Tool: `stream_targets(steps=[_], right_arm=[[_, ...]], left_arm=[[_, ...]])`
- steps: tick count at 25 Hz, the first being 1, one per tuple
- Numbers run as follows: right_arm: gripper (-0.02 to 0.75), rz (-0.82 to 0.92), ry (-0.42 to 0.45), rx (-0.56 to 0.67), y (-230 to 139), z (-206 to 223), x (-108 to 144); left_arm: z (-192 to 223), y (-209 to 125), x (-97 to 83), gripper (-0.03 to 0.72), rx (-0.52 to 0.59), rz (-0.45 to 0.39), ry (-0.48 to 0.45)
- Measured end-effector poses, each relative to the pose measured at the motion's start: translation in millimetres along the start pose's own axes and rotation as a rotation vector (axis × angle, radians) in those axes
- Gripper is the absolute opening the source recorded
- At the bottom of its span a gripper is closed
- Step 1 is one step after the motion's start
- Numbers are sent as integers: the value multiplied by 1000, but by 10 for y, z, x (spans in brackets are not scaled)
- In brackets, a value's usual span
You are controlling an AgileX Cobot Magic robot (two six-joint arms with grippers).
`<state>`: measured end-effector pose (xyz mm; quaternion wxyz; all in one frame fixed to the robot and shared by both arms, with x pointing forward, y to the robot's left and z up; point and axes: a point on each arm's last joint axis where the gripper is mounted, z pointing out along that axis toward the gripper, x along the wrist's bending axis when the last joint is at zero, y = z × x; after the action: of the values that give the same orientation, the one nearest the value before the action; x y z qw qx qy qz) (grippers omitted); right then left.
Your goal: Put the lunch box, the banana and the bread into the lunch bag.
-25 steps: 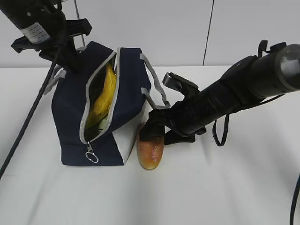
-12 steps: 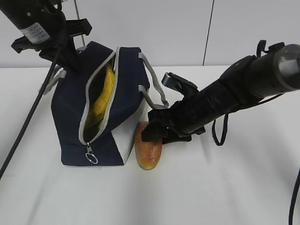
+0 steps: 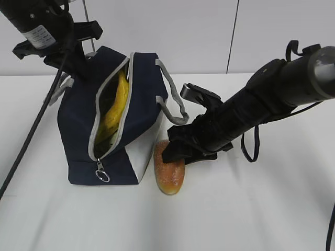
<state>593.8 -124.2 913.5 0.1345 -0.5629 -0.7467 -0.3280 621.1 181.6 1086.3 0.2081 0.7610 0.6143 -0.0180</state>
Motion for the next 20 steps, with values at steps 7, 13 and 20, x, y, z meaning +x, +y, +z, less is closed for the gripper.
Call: stream_targets(steps=[7,13,20], right_arm=[[392,-67,-87,7,37,-332,1],[392,-140,-107,12,37,-671,148],[391,-214,-58,29,-29,-1033,440]], left_arm=[[0,0,0,0,0,0,0],[0,0,0,0,0,0,0],[0,0,0,0,0,0,0]])
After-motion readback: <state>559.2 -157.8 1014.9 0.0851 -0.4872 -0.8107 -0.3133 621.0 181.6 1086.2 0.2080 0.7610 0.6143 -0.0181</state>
